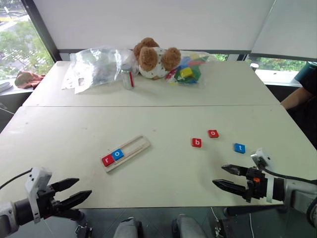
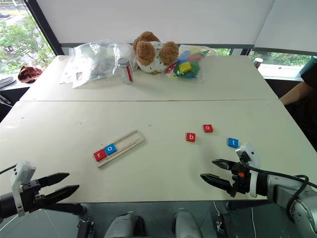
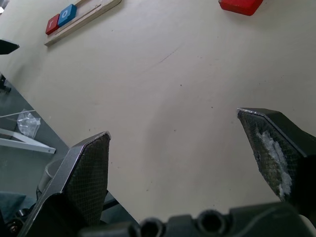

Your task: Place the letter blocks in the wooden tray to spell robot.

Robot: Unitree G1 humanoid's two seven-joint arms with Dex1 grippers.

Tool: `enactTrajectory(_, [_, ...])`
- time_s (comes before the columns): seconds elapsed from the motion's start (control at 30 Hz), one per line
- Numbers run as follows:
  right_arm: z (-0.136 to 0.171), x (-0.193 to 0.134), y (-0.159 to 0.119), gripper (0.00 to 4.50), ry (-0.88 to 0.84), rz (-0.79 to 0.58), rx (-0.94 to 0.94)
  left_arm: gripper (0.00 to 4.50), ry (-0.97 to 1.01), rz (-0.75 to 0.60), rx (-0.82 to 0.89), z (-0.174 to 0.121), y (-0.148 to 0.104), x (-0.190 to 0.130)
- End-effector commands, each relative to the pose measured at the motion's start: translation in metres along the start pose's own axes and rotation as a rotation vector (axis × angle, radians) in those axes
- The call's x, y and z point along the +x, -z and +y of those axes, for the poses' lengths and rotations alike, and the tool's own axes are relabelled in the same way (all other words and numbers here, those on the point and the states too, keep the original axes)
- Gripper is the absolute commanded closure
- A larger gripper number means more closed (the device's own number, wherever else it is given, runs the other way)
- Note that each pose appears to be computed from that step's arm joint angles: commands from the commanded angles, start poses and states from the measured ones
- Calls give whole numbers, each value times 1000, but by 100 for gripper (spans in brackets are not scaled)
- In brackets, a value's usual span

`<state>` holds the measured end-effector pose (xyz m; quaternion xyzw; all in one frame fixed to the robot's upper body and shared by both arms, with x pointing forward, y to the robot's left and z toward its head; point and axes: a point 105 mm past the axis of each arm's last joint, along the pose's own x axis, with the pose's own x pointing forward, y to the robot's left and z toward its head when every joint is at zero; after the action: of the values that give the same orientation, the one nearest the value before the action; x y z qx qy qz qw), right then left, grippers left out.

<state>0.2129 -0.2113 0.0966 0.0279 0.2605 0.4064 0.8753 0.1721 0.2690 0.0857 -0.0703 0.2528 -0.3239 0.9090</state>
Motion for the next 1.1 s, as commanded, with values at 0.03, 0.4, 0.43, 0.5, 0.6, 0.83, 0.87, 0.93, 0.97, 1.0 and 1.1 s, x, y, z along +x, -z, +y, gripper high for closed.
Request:
enactTrajectory(0.03, [5,1,-6,3,-9,-22,-40,0,-10,-12,28,3,-3,-1])
enactTrajectory(0.4, [1,4,-6,3,-13,-19,-51,0,-4,-53,42,4,-15,2])
enactTrajectory(0.43, [0,4,-6,3,-12,-20,-51,0,-7,-49,44,5,-14,3])
enactTrajectory(0.5, [0,4,-7,3,-9,-22,-53,0,-17,-46,45,7,-12,2])
enactTrajectory(0.6, [0,4,-7,3,-6,-22,-55,0,-25,-45,48,8,-11,1])
enactTrajectory(0.83, [-4,5,-8,3,14,-20,-73,0,-80,-21,130,22,-15,2])
enactTrajectory(0.87, [-5,5,-9,3,20,-20,-75,0,-85,-23,137,24,-18,3])
enactTrajectory(0.93, [-9,5,-12,3,32,-31,-90,0,-85,-44,166,28,-30,4])
enactTrajectory(0.97, [-10,5,-17,3,34,-41,-102,0,-63,-60,187,28,-41,4])
enactTrajectory(1.0, [-11,6,-20,3,35,-48,-111,0,-47,-70,201,28,-48,4])
enactTrajectory(1.1, [3,19,-40,3,-34,-57,-176,0,7,-45,358,32,-82,12])
